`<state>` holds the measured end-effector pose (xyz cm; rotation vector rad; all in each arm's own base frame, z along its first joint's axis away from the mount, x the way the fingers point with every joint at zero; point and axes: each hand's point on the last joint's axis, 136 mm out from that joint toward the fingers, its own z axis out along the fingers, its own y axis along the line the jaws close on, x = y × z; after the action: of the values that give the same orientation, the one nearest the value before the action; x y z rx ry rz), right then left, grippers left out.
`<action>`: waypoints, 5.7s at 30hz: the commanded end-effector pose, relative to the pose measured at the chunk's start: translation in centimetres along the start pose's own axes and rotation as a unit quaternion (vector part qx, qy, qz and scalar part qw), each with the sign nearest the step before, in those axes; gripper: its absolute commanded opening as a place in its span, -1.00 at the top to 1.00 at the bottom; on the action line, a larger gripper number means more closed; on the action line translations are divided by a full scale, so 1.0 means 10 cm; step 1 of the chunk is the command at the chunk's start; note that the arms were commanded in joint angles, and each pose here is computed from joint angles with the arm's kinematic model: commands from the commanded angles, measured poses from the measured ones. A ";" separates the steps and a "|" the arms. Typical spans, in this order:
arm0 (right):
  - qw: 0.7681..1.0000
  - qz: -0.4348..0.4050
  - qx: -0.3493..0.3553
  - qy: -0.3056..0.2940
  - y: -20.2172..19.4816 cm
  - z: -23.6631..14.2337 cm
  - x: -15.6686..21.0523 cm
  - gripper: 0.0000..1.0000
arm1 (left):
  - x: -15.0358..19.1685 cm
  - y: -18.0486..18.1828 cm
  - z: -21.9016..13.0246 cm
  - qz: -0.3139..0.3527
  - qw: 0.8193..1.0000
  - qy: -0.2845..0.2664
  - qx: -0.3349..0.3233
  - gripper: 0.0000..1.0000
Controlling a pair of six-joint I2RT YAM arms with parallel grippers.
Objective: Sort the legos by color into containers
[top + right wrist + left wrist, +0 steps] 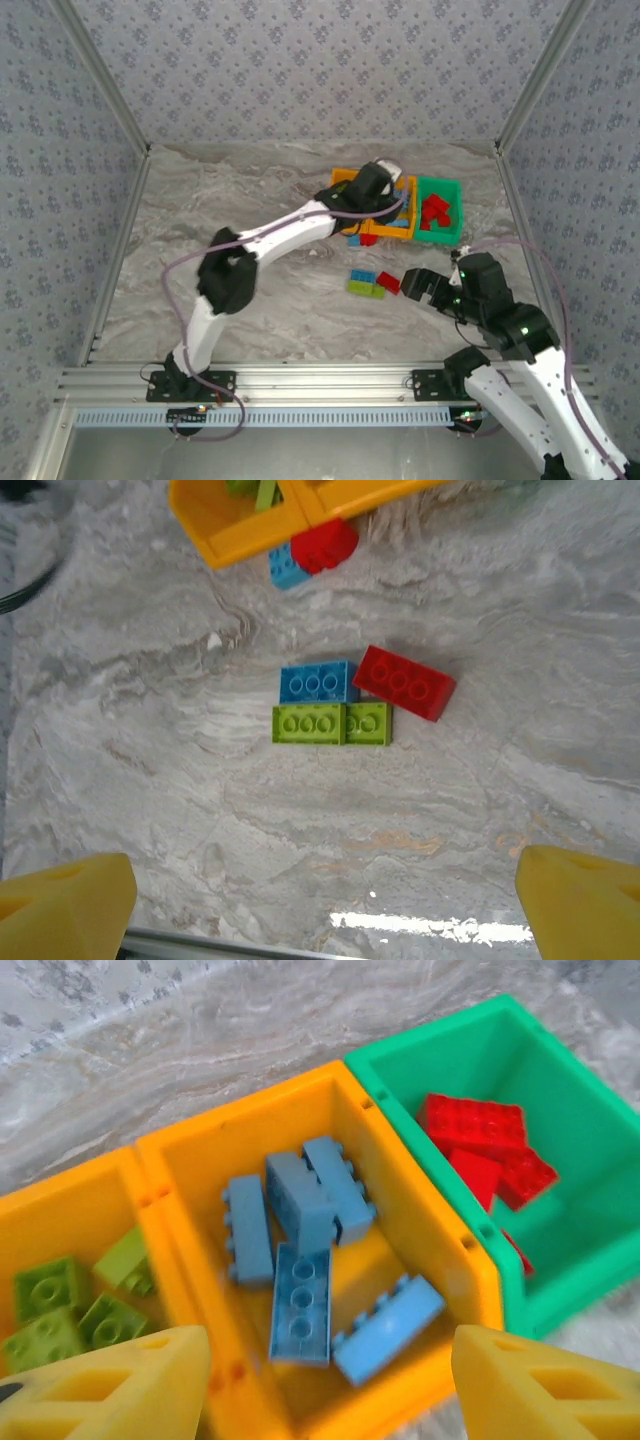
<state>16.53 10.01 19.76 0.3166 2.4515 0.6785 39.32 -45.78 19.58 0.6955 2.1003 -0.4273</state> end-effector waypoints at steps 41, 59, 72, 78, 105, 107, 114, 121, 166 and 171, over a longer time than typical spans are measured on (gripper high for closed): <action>0.950 -0.046 0.278 0.134 0.14 2.14 0.56 -0.55 | 1.98 -0.06 -2.68 0.510 0.820 -0.063 0.252 -0.98; 0.981 -0.060 0.185 0.020 0.66 1.30 -0.09 -0.07 | 2.02 -0.03 -2.63 0.502 0.824 -0.064 0.256 -0.98; 0.995 -0.031 0.094 -0.033 1.11 2.19 -1.64 -0.08 | 1.85 0.07 -2.63 0.475 0.840 -0.100 0.243 -0.98; 0.993 -0.016 0.113 -0.008 1.14 2.69 -1.97 -0.26 | 1.85 0.12 -2.60 0.470 0.845 -0.095 0.236 -0.98; 0.989 0.039 0.143 0.008 -0.22 0.99 -0.02 -1.00 | 1.89 -0.03 -2.60 0.445 0.840 -0.089 0.297 -0.98; 0.986 0.054 0.155 0.027 -0.28 1.07 0.08 -0.99 | 1.89 -0.04 -2.62 0.444 0.839 -0.090 0.302 -0.98; 0.979 0.088 0.175 0.060 -0.32 1.48 -0.01 -1.00 | 1.98 -0.11 -2.71 0.458 0.820 -0.099 0.329 -0.99; 0.969 0.113 0.202 0.087 -0.47 1.83 -0.05 -1.00 | 1.98 -0.09 -2.70 0.460 0.822 -0.094 0.322 -0.99; 0.948 0.189 0.251 -0.043 -1.20 1.56 -2.55 -0.58 | 1.99 -0.06 -2.64 0.459 0.826 -0.090 0.313 -0.99; 0.951 0.180 0.245 -0.047 -1.12 1.40 -2.50 -0.79 | 1.95 -0.05 -2.61 0.454 0.832 -0.095 0.304 -0.98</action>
<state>45.54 -3.09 12.62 1.0201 2.4739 0.1531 12.81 -25.70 17.41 1.8610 1.2226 -0.5780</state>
